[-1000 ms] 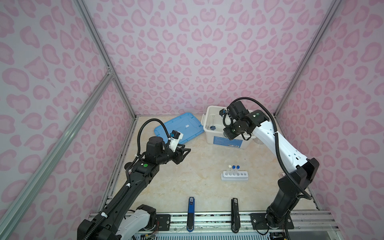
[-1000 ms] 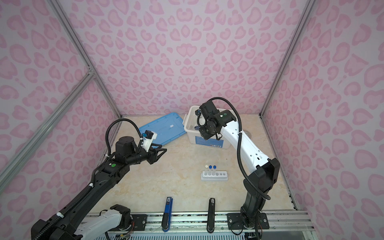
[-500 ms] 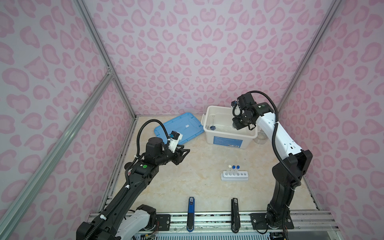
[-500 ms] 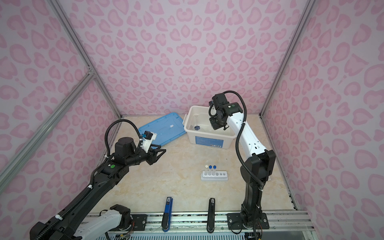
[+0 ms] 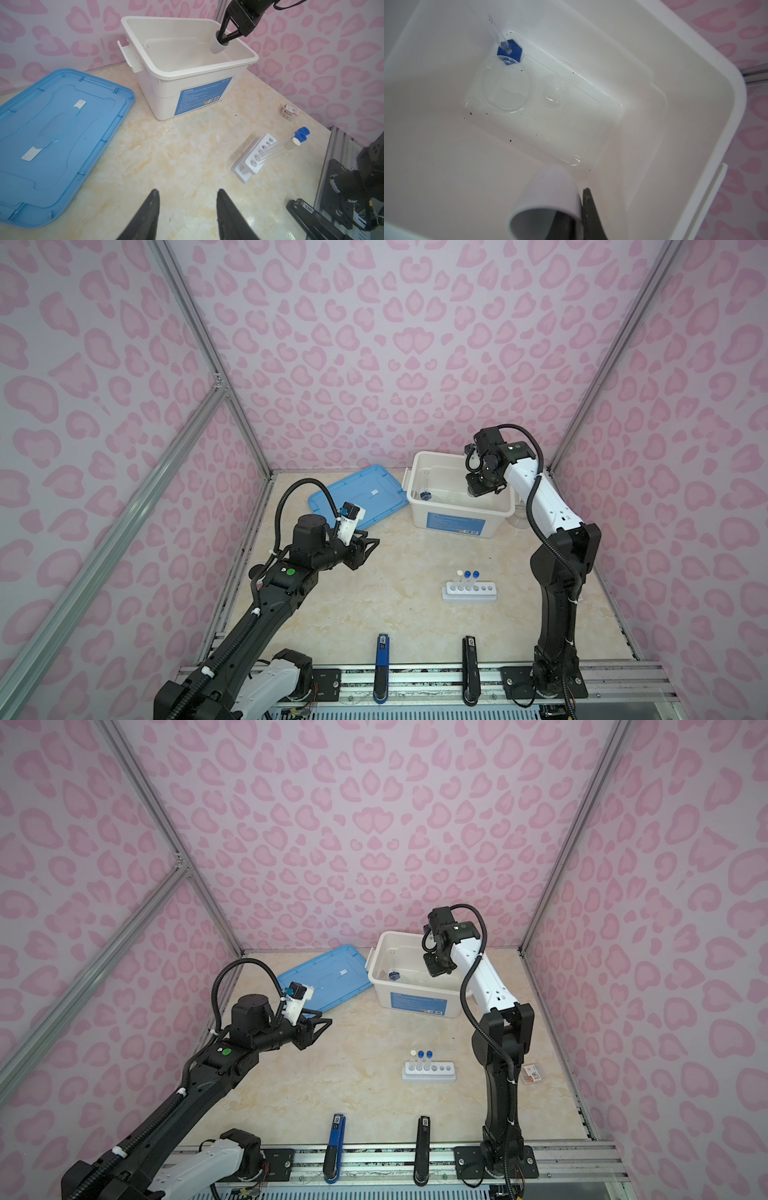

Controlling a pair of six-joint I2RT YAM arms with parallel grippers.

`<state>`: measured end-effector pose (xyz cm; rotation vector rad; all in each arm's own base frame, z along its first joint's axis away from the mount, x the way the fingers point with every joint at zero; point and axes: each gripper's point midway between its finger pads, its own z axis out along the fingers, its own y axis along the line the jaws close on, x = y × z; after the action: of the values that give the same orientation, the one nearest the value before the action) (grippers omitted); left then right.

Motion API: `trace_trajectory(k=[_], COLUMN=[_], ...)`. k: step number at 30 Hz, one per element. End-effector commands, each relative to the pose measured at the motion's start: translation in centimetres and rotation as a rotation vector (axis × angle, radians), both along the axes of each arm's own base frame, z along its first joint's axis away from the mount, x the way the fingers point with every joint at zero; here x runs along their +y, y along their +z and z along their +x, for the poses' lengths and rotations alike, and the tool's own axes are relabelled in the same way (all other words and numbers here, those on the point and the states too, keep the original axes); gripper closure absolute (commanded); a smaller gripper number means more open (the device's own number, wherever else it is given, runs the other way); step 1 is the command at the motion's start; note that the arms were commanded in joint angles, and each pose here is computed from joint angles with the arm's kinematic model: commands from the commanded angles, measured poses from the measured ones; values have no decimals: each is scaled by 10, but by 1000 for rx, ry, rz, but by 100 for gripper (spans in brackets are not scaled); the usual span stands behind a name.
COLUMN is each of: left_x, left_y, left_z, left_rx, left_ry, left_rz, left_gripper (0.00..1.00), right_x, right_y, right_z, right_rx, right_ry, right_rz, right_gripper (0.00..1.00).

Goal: Organize the chemistry lab equipment
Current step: 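Lift the white crucible and carry it over the white bin, then lower the crucible into the bin beside the beaker and release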

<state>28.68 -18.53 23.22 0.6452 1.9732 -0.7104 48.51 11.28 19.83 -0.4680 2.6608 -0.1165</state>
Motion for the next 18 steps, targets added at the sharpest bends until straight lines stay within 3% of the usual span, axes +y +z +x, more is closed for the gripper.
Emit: trace_trajectory(k=[1, 18], left_x=[1, -1], left_y=[3, 3], left_z=[4, 13], left_rx=[-18, -4], left_ry=[6, 15], left_rz=[7, 3], left_gripper=[53, 53], right_x=[-5, -8], right_y=[-15, -81], right_z=[2, 16], right_rx=[41, 168], right_ry=[7, 15], right_rz=[-25, -24], right_gripper=[95, 95])
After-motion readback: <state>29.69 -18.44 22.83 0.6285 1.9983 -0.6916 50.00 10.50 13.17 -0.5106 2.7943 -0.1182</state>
